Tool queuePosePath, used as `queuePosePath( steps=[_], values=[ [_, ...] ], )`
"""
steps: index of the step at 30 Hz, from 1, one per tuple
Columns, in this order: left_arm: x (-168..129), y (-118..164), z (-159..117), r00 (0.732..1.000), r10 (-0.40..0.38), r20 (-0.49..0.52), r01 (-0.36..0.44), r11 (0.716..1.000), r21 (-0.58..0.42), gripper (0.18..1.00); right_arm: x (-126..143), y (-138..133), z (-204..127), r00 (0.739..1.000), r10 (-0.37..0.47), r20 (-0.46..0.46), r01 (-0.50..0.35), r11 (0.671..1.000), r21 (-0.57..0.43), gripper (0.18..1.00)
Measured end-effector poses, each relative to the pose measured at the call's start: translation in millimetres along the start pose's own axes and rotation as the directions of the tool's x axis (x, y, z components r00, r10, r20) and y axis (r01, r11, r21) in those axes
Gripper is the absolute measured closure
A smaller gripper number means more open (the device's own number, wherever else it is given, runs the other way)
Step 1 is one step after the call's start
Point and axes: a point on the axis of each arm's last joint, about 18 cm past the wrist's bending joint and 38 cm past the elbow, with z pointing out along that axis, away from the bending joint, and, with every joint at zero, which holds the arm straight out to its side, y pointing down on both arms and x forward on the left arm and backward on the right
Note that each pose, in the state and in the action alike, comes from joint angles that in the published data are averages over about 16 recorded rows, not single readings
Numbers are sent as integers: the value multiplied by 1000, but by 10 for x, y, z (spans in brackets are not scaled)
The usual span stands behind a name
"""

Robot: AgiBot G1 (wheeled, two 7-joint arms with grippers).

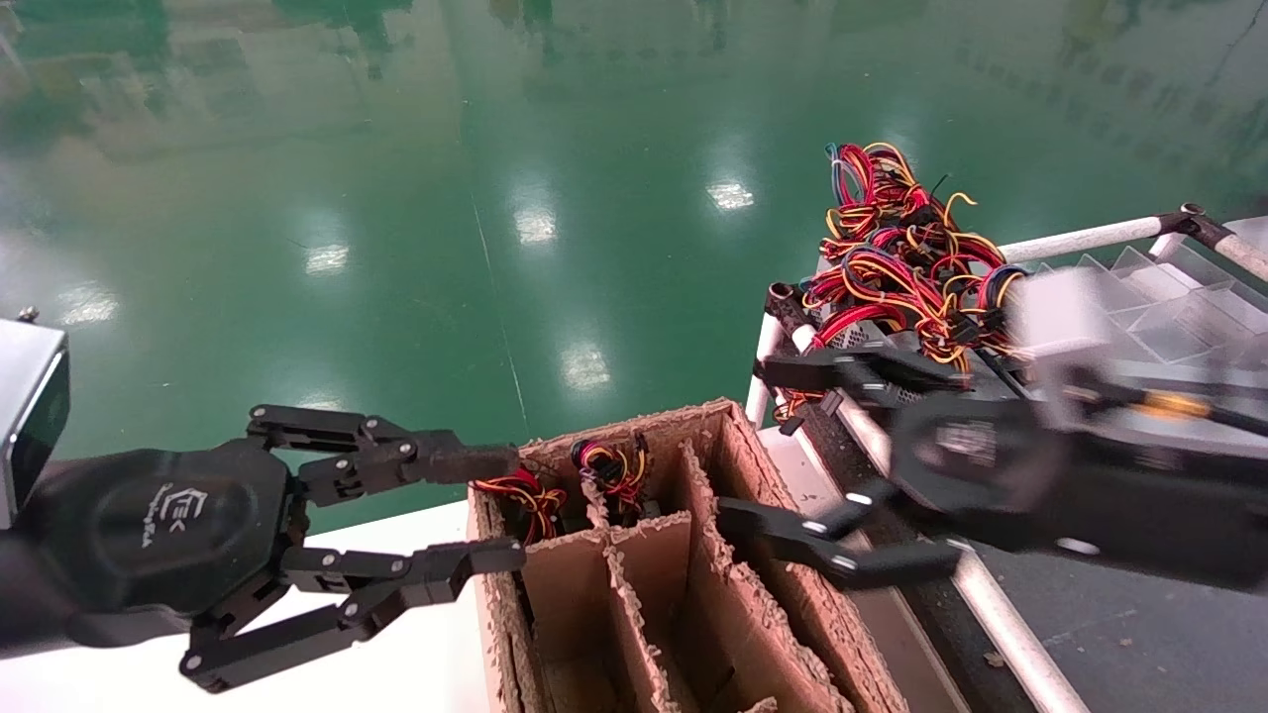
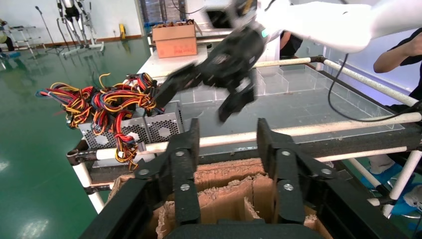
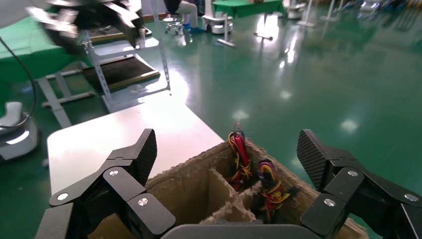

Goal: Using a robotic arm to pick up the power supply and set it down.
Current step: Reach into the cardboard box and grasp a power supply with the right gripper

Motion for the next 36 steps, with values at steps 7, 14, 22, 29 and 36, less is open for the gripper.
queuePosePath(
  steps=[7, 14, 22, 29, 36],
  values=[
    [0, 0, 0, 1000, 0, 0, 0, 1000, 0, 640, 166, 53, 218, 1000, 30, 4, -30, 999, -27, 178],
    [-1, 0, -1, 1000, 0, 0, 0, 1000, 0, 473, 306, 130, 340, 999, 31, -33, -32, 998, -55, 178],
    [-1, 1, -1, 1000, 0, 0, 0, 1000, 0, 313, 531, 339, 664, 995, 53, -87, -62, 993, -100, 178],
    [-1, 1, -1, 1000, 0, 0, 0, 1000, 0, 235, 667, 545, 1075, 992, 99, -82, -111, 982, -154, 178],
    [-1, 1, -1, 1000, 0, 0, 0, 1000, 0, 197, 691, 701, 1388, 991, 125, -43, -131, 969, -209, 178]
  ],
)
